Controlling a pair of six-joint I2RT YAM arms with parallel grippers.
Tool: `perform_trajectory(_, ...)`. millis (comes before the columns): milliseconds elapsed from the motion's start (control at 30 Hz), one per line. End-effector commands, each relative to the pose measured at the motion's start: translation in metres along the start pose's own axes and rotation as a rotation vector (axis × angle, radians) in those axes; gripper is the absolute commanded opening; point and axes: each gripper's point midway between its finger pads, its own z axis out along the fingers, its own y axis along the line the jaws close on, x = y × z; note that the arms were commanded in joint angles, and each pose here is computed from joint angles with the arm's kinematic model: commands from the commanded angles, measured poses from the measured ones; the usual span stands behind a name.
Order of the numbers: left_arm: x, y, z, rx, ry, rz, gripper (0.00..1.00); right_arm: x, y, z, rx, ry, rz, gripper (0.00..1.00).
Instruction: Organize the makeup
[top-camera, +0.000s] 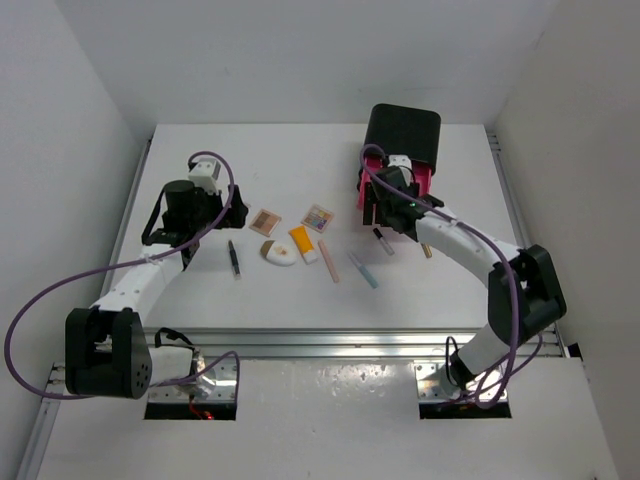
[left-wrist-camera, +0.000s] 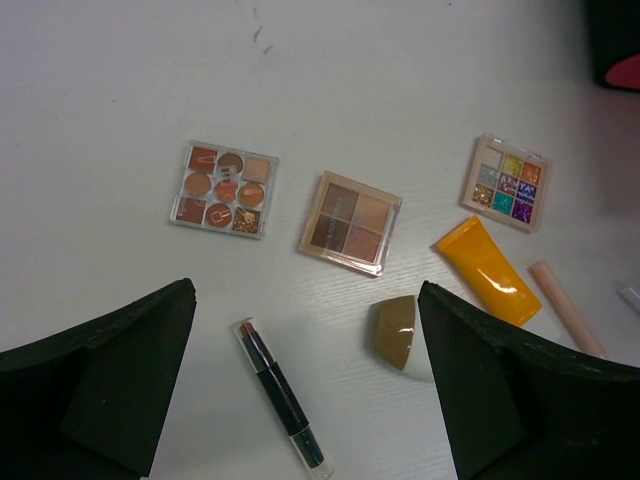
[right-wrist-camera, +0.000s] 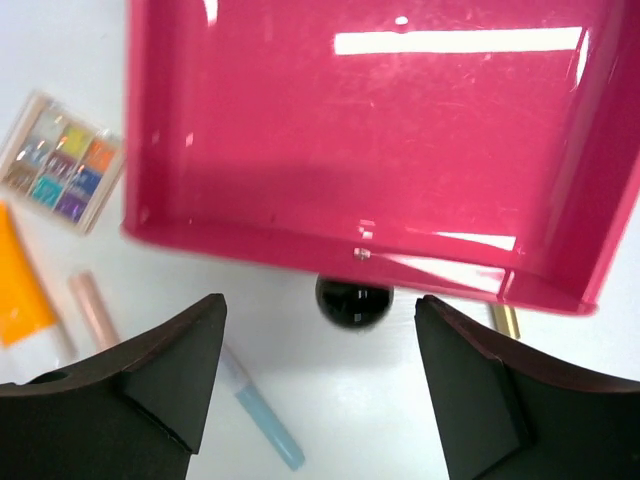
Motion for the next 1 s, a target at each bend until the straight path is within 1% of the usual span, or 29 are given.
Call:
perform_trajectory(0, 0.003, 0.0, 0.001, -0.017, 0.005, -0.016, 1.0, -0.018, 0.013, -0.031, -0.126, -0.055, -0.077, 0.77)
perform_trajectory(33, 0.006, 0.003, 0.001, -0.034, 0.013, -0.017, 1.0, -0.014, 0.012, -0.033, -0.144, -0.043, -0.108, 0.77)
perform_trajectory(67, 0.006, 0.004, 0.001, -0.034, 0.013, -0.017, 1.0, -0.011, 0.016, -0.043, -0.197, -0.039, -0.126, 0.77)
perform_trajectory(133, 0.01, 0.009, 0.0, -0.064, 0.029, -0.02, 1.0, 0.005, 0.023, -0.05, -0.276, 0.008, -0.166, 0.77)
perform_trajectory(167, 0.013, 0.011, 0.002, -0.074, 0.039, -0.009, 1.0, 0.014, 0.033, -0.059, -0.368, 0.03, -0.21, 0.77)
perform_trajectory(267, 0.018, 0.02, 0.003, -0.109, 0.058, 0.035, 0.96, 0.035, 0.037, -0.065, -0.435, 0.099, -0.256, 0.77)
perform_trajectory(300, 0.018, 0.023, 0.002, -0.108, 0.061, 0.096, 0.91, 0.04, 0.035, -0.066, -0.435, 0.121, -0.268, 0.77)
perform_trajectory(367, 0.018, 0.02, 0.003, -0.06, 0.09, 0.198, 0.88, 0.043, 0.034, -0.07, -0.438, 0.143, -0.279, 0.77)
perform_trajectory(400, 0.018, 0.024, 0.005, -0.031, 0.109, 0.316, 0.88, 0.045, 0.036, -0.072, -0.463, 0.152, -0.299, 0.78)
perform_trajectory(433, 0.017, 0.016, 0.006, 0.033, 0.121, 0.367, 0.88, 0.045, 0.036, -0.074, -0.471, 0.159, -0.312, 0.81)
perform_trajectory(467, 0.015, 0.017, 0.007, 0.063, 0.17, 0.399, 0.88, 0.045, 0.041, -0.078, -0.502, 0.168, -0.316, 0.83)
perform_trajectory(500, 0.013, 0.015, 0.007, 0.103, 0.191, 0.475, 0.88, 0.045, 0.043, -0.079, -0.521, 0.165, -0.349, 0.88)
perform_trajectory(567, 0.007, -0.001, 0.006, 0.214, 0.202, 0.514, 0.91, 0.044, 0.047, -0.085, -0.561, 0.176, -0.366, 0.91)
perform_trajectory(600, 0.021, -0.008, 0.001, 0.283, 0.253, 0.528, 0.92, 0.047, 0.047, -0.085, -0.569, 0.186, -0.388, 0.92)
perform_trajectory(633, 0.025, -0.023, -0.003, 0.41, 0.231, 0.618, 0.99, 0.05, 0.046, -0.084, -0.576, 0.192, -0.409, 0.94)
perform_trajectory(700, 0.038, -0.048, -0.01, 0.551, 0.217, 0.737, 1.0, 0.054, 0.046, -0.083, -0.59, 0.204, -0.425, 0.94)
perform_trajectory(733, 0.037, -0.054, -0.009, 0.603, 0.181, 0.862, 1.0, 0.06, 0.046, -0.082, -0.596, 0.219, -0.444, 0.95)
perform_trajectory(767, 0.05, -0.068, -0.009, 0.663, 0.189, 0.925, 1.0, 0.062, 0.048, -0.085, -0.619, 0.229, -0.444, 0.95)
perform_trajectory(800, 0.051, -0.075, -0.007, 0.701, 0.187, 0.98, 1.0, 0.065, 0.047, -0.084, -0.625, 0.241, -0.45, 0.95)
perform_trajectory(833, 0.071, -0.08, -0.006, 0.766, 0.253, 0.996, 1.0, 0.067, 0.051, -0.087, -0.654, 0.25, -0.452, 0.95)
perform_trajectory(867, 0.078, -0.093, -0.004, 0.839, 0.254, 1.079, 1.0, 0.07, 0.051, -0.088, -0.661, 0.261, -0.459, 0.95)
perform_trajectory(900, 0.075, -0.098, 0.0, 0.859, 0.263, 1.121, 1.0, 0.071, 0.052, -0.088, -0.668, 0.265, -0.461, 0.95)
perform_trajectory(967, 0.097, -0.104, 0.007, 0.93, 0.343, 1.154, 1.0, 0.08, 0.051, -0.089, -0.683, 0.285, -0.459, 0.95)
